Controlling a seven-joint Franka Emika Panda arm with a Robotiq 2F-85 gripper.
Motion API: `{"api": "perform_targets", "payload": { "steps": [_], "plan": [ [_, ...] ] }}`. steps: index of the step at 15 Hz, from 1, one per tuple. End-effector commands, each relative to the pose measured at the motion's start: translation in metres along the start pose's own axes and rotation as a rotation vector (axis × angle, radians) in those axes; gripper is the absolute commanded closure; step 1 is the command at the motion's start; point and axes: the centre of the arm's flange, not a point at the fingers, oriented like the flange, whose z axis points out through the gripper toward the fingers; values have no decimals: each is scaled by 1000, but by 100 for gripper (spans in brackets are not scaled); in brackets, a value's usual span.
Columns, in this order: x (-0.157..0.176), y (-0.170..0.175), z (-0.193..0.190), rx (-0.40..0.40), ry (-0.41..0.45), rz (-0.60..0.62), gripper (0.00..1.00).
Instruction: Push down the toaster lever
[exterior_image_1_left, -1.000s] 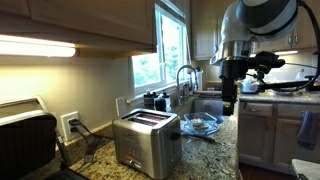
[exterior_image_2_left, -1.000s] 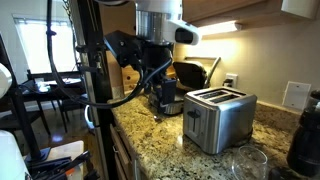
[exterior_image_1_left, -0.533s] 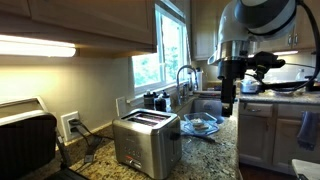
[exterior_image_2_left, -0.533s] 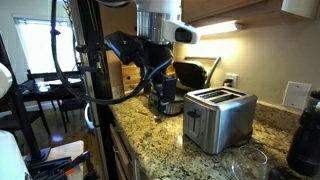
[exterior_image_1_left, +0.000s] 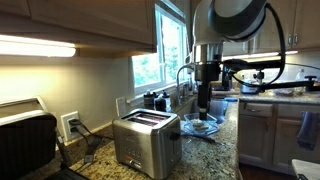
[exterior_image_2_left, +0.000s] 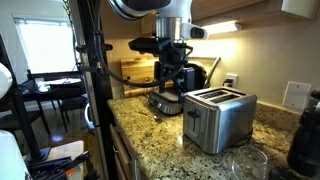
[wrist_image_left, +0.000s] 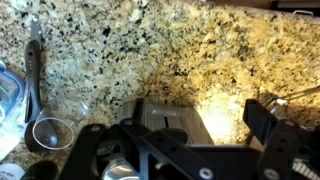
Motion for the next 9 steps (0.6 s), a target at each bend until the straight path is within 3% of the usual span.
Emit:
{"api": "perform_targets", "payload": {
  "steps": [1,5,7,9],
  "plan": [
    [43,4,8,-91,23,45,0],
    [62,6,9,-125,77,180,0],
    [61,6,5,-97,82,232,0],
    [61,7,9,-90,64,190,0]
  ]
}}
